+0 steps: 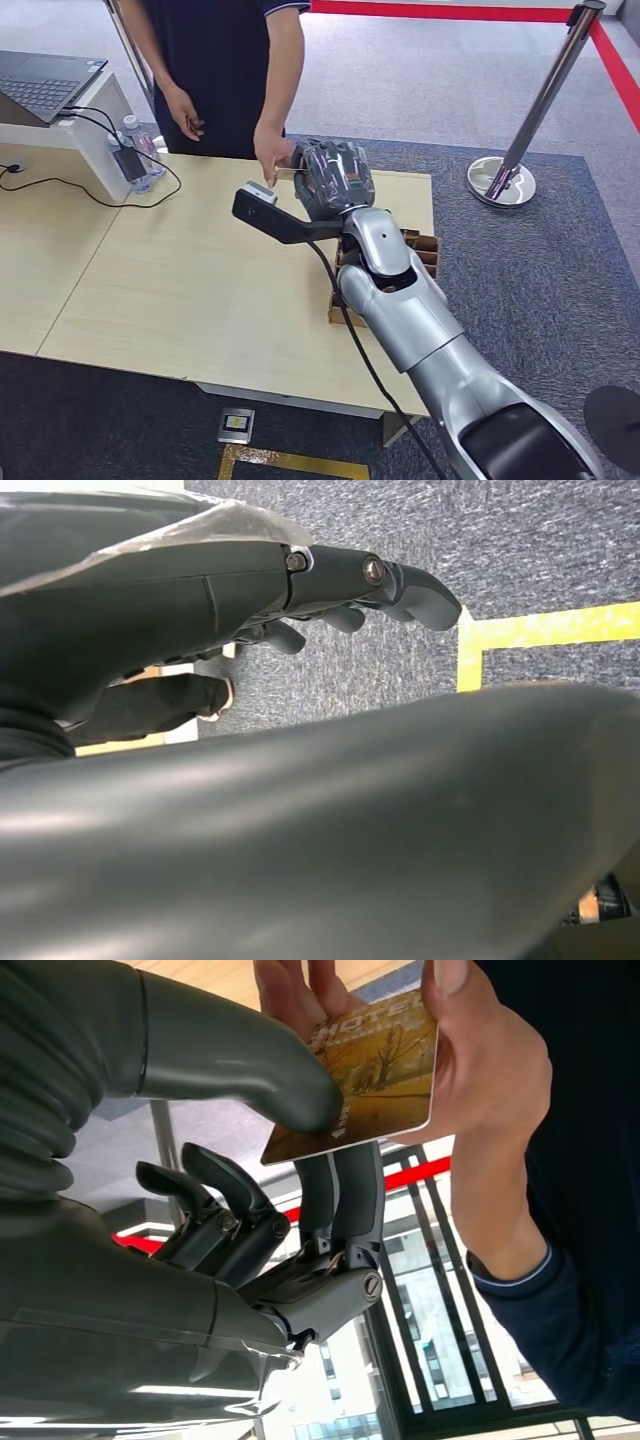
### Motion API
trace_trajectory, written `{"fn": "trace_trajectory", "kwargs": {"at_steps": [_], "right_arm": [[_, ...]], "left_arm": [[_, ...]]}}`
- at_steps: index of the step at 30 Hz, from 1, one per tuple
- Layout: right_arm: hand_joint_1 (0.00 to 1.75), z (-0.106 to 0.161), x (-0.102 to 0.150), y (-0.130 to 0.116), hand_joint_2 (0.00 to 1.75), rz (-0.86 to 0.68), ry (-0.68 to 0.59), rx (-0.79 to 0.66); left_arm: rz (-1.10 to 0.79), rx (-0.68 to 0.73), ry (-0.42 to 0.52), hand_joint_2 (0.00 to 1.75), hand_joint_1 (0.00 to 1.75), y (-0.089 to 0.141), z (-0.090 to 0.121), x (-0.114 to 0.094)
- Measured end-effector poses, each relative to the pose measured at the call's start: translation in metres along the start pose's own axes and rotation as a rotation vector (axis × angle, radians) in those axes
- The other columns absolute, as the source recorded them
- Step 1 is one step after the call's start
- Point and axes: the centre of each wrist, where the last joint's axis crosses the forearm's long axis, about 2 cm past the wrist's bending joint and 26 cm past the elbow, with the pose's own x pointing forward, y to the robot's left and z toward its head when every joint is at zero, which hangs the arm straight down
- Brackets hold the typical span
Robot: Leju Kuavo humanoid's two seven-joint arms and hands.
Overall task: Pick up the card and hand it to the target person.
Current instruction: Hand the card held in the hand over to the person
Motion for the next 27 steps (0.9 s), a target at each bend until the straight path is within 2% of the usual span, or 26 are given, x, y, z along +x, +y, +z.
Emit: {"fn": "trace_trajectory", "kwargs": {"at_steps": [1, 8, 13, 17, 22, 27], "right_arm": [[0.00, 0.000, 0.000, 0.000, 1.75, -0.003, 0.001, 0.000], [0.00, 0.005, -0.001, 0.004, 1.75, -0.060, -0.004, -0.003], [0.00, 0.028, -0.011, 0.012, 1.75, -0.112, 0.008, -0.045], [0.00, 0.065, -0.021, 0.018, 1.75, -0.167, 0.030, -0.126], [0.00, 0.127, -0.031, 0.020, 1.75, -0.278, 0.056, -0.241], [0.00, 0.193, -0.039, 0.020, 1.75, -0.364, 0.164, -0.353]], "left_arm": [[0.000, 0.000, 0.001, 0.00, 0.00, 0.000, 0.000, 0.000], [0.001, 0.001, 0.006, 0.00, 0.00, 0.000, 0.000, 0.000], [0.010, 0.006, 0.010, 0.00, 0.00, 0.000, 0.000, 0.000], [0.015, 0.008, 0.022, 0.00, 0.00, -0.001, 0.000, -0.002], [0.020, 0.008, 0.028, 0.00, 0.00, -0.002, 0.001, -0.003], [0.034, 0.015, 0.034, 0.00, 0.00, -0.003, 0.001, -0.004]]}}
